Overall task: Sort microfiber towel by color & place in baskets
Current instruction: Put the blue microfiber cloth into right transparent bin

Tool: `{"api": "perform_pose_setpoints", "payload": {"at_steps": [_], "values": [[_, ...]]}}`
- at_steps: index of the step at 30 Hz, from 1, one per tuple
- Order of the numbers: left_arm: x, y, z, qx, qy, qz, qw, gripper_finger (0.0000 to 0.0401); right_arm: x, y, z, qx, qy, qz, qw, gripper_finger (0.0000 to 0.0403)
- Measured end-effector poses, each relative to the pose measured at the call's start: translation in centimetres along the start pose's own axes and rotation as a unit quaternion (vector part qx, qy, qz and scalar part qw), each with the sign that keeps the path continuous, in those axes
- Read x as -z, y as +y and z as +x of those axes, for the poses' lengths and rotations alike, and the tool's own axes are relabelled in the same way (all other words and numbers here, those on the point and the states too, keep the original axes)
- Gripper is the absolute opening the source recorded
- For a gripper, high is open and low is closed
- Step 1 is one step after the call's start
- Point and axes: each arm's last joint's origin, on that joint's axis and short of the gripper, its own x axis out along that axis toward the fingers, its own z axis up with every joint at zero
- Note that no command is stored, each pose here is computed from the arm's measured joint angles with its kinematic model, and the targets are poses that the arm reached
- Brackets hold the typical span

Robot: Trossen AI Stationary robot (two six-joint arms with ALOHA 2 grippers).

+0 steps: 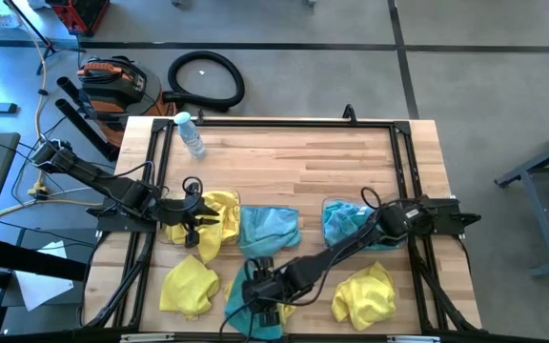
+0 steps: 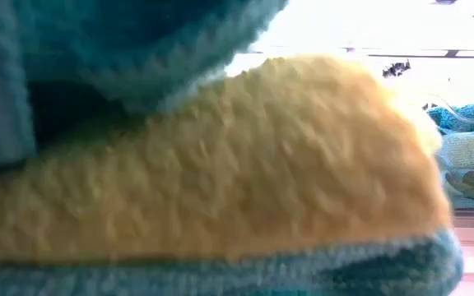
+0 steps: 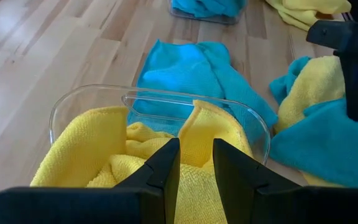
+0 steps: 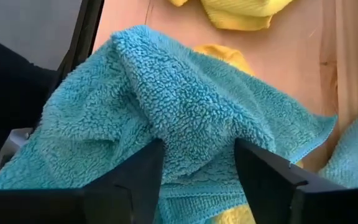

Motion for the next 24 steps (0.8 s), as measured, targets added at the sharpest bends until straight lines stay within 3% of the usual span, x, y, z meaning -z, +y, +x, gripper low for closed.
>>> {"api": "perform_pose_setpoints", "payload": {"at_steps": [3,7,9,12,16,24], "values": [[0.0,0.0,0.0,0.000,0.000,0.002,1.000,0.0085,-0.1,0.0,0.1,0.000,-0.003,0.000,1.000,0.0148],[0.0,0.0,0.0,0.000,0.000,0.002,1.000,0.0085,0.0,0.0,-0.1,0.001,0.002,-0.005,1.000,0.0039],[0.0,0.0,0.0,-0.001,0.000,0.005,1.000,0.0085,-0.1,-0.1,-0.8,0.015,-0.001,0.011,1.000,0.0013],[0.0,0.0,0.0,-0.001,0.000,0.012,1.000,0.0085,-0.5,-0.7,-2.4,0.066,-0.013,0.060,0.996,0.0023],[0.0,0.0,0.0,-0.001,0.000,0.012,1.000,0.0085,-0.8,-1.2,-5.8,0.120,-0.021,0.071,0.990,0.0005],[0.0,0.0,0.0,-0.002,0.001,0.012,1.000,0.0085,-0.5,-0.2,-15.3,0.225,-0.097,0.115,0.963,0.0003]]}}
